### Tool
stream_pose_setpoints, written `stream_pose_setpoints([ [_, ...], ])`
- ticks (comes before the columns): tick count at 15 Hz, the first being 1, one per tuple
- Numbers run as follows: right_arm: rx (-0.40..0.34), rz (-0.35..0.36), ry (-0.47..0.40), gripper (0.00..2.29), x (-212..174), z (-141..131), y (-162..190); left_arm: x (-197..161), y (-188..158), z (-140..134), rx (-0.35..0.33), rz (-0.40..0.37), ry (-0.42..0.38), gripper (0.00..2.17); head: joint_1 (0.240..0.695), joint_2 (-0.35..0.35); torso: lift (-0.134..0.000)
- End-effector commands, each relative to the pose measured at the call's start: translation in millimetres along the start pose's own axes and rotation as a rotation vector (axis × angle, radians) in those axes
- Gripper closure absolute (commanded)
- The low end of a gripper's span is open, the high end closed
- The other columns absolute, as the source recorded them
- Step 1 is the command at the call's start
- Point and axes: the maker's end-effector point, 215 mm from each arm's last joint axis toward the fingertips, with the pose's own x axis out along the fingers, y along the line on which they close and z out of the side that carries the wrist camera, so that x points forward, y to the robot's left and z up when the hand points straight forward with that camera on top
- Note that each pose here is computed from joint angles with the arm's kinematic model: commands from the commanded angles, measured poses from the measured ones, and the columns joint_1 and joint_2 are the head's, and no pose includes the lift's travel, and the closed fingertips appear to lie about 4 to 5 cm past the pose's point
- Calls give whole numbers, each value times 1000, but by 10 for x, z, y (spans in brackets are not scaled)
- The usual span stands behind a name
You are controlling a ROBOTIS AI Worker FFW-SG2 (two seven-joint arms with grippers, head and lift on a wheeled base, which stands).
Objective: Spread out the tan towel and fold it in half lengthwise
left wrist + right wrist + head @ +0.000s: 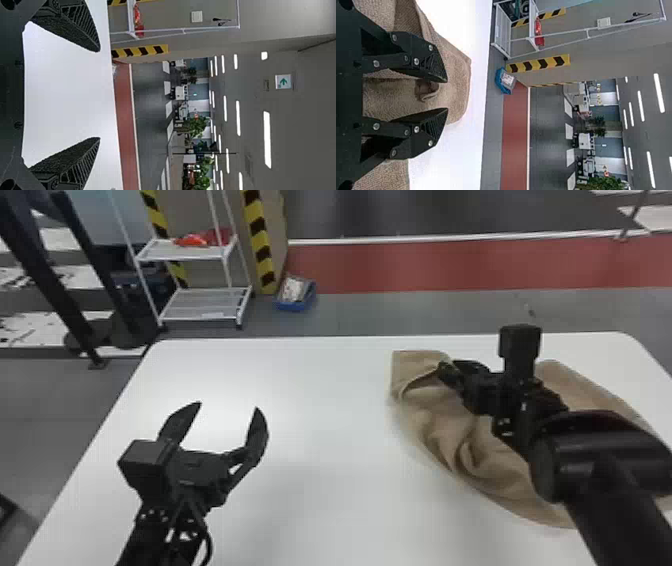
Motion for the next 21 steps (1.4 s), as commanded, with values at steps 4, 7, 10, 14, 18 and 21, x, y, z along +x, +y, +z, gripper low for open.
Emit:
stream_pose_setpoints([
  [4, 2, 4, 40, 991, 21, -46, 11, -3, 4, 11, 0, 1, -2, 87, 695, 92, -128],
  [7, 2, 7, 47, 1234, 16, -85, 30, -8, 5, 4, 1, 0, 0, 87, 695, 93, -128],
  [10, -4, 5, 34, 1359, -4, -30, 13, -11, 16, 16, 4, 1, -2, 87, 695, 95, -128],
  [14, 9, 15, -20, 1359, -55, 118, 40, -9, 28, 43, 5, 4, -7, 87, 695, 93, -128],
  [18, 16, 49, -58, 1345, -80, 323, 119, -9, 16, 50, 5, 3, -8, 87, 695, 101, -128],
  [21, -20, 44, -50, 360, -29, 353, 116, -11, 23, 16, 4, 4, -2, 87, 695, 102, -128],
])
